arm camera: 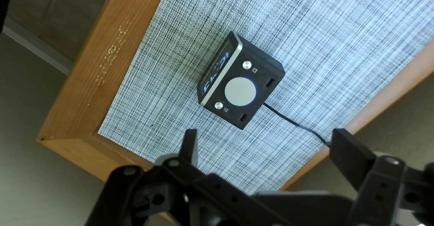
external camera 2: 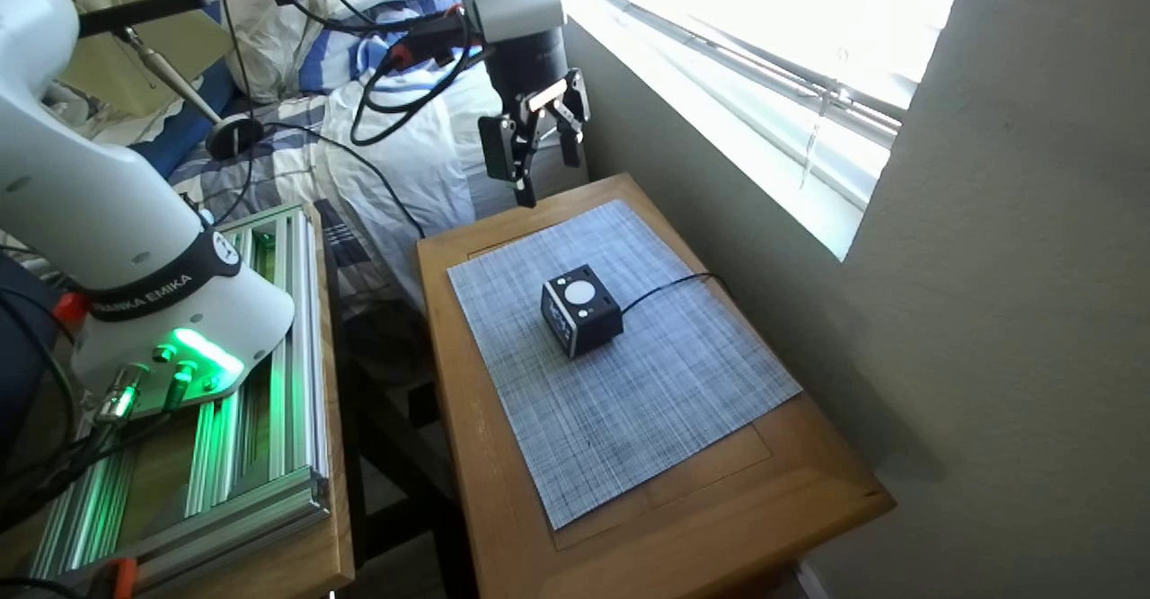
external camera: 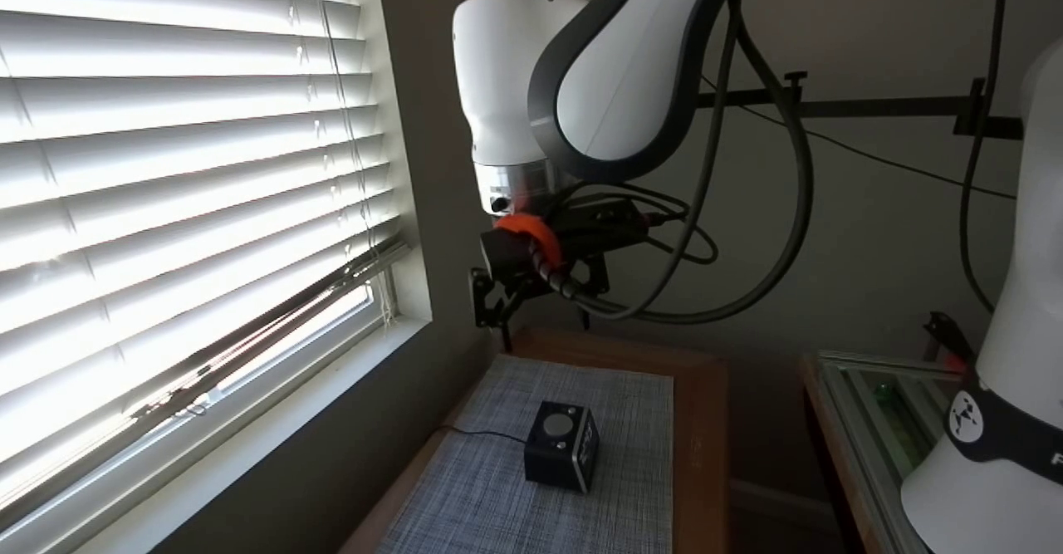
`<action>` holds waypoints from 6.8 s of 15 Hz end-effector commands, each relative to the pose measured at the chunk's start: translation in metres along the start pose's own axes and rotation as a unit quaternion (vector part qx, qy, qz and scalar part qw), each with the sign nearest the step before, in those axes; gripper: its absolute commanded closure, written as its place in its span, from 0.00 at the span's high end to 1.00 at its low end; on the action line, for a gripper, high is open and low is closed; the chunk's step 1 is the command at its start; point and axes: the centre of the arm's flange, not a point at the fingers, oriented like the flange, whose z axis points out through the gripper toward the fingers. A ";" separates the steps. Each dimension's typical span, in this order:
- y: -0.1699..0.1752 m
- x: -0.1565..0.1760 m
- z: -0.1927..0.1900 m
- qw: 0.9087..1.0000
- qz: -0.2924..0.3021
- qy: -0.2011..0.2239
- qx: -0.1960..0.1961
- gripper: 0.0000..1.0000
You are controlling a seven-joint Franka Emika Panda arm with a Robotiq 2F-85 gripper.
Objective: Turn the alarm clock to the right
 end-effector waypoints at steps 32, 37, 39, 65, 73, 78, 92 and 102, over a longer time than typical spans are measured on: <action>0.001 0.049 0.175 0.976 0.191 -0.104 0.025 1.00; 0.001 0.054 0.185 0.973 0.203 -0.110 0.018 1.00; 0.002 0.054 0.186 0.972 0.205 -0.111 0.017 1.00; 0.015 0.045 0.152 0.970 0.216 -0.114 0.003 1.00; 0.014 0.045 0.164 0.969 0.215 -0.122 0.001 1.00; 0.014 0.046 0.168 0.968 0.218 -0.122 -0.002 1.00; 0.012 0.049 0.179 0.965 0.232 -0.126 0.002 0.79; 0.012 0.049 0.172 0.966 0.228 -0.120 0.006 0.52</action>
